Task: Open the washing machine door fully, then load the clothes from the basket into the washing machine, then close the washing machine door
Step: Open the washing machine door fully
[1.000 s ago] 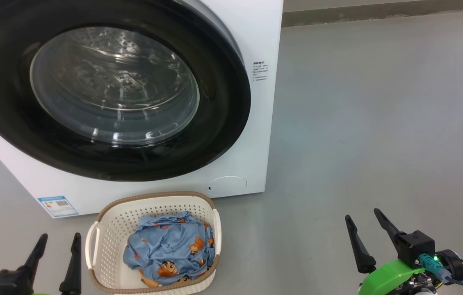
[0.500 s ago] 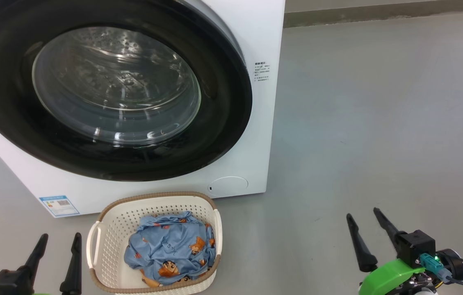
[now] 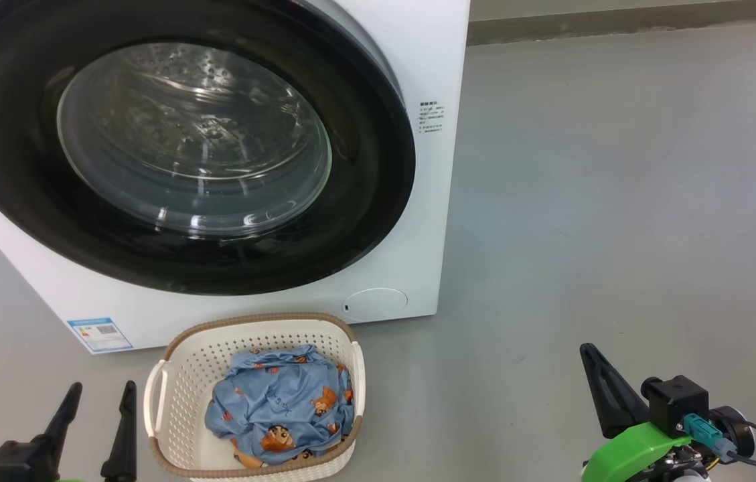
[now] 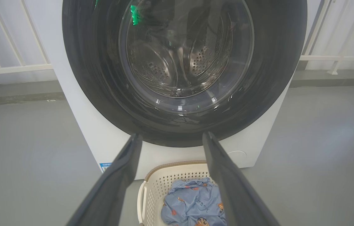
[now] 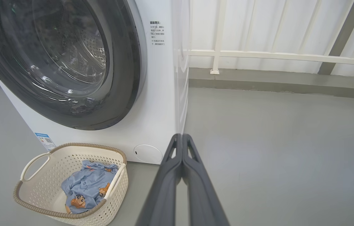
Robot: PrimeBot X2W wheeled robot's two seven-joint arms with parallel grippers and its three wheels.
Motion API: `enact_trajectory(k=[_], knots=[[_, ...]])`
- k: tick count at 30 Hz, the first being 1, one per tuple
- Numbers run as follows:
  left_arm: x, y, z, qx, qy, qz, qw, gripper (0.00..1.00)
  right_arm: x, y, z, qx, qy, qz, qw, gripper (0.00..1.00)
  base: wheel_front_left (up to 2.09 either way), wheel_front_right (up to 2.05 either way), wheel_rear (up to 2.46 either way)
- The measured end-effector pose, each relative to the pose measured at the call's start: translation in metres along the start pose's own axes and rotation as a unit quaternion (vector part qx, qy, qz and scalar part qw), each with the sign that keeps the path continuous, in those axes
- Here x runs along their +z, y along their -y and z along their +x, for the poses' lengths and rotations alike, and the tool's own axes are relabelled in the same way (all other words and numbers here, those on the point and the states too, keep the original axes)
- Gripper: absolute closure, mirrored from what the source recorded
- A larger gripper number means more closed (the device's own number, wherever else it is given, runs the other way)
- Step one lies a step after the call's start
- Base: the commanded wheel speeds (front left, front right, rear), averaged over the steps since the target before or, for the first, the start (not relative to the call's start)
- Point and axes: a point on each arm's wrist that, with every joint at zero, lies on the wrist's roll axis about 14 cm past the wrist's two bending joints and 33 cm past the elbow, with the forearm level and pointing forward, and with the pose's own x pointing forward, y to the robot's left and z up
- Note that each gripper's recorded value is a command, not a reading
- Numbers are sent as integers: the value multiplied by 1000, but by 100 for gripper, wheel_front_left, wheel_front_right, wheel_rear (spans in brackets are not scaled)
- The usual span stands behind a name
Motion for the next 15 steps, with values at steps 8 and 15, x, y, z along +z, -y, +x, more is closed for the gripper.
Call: enact_trajectory(k=[8, 15], knots=[[0, -1, -1, 2, 0, -1, 1000, 0, 6, 6, 1, -16, 13, 48, 999, 100, 0, 0, 0], [-3, -1, -2, 3, -4, -6, 1000, 0, 6, 24, 0, -52, 23, 113, 992, 100, 0, 0, 0]])
